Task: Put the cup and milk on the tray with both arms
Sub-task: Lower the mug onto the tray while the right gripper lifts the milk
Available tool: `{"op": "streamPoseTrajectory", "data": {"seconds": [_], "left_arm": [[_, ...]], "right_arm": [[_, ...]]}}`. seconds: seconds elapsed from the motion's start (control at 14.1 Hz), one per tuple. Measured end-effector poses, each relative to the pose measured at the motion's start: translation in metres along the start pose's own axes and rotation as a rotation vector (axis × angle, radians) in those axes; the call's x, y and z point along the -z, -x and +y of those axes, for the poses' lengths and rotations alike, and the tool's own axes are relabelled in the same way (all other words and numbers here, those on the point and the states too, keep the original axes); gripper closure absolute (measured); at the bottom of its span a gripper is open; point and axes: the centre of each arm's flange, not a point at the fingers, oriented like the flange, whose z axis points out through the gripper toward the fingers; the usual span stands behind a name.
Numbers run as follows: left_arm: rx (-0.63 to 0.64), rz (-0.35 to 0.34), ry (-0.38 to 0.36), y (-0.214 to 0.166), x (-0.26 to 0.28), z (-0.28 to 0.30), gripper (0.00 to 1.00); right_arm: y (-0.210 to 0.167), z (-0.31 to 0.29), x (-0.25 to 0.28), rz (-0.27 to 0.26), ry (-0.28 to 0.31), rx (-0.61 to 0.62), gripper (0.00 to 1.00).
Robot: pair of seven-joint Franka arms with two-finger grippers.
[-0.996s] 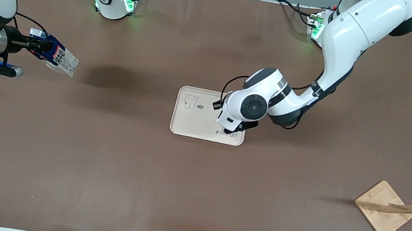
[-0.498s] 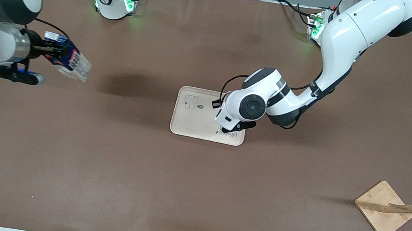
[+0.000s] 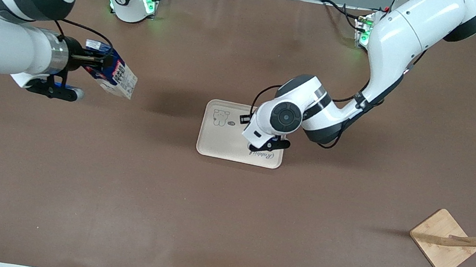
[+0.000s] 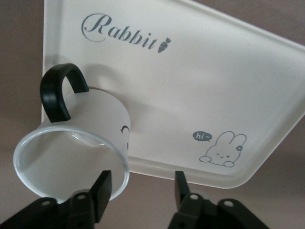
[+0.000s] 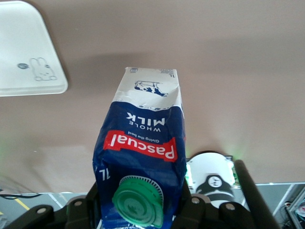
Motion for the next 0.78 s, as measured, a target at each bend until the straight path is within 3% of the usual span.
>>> {"op": "streamPoseTrajectory", "data": {"seconds": [0.21, 0.43, 0.64, 0.78], "left_arm": [[-0.007, 0.014, -0.012, 0.000, 0.027, 0.002, 0.02], [-0.031, 0.053, -0.026, -0.006, 0.093, -0.009, 0.00], [-0.004, 0.185, -0.030, -0.027, 0.180, -0.055, 0.00], [0.044, 0.264, -0.063, -0.042, 0.226, -0.097, 0.00]], "right_arm": [[-0.008, -0.028, -0.003, -0.009, -0.026, -0.014, 0.38], [-0.025, -0.064, -0.022, -0.022, -0.065, -0.032, 0.38], [-0.044, -0.115, -0.053, 0.002, -0.098, 0.002, 0.38], [-0.042, -0.158, -0.077, 0.010, -0.070, 0.033, 0.38]]}}
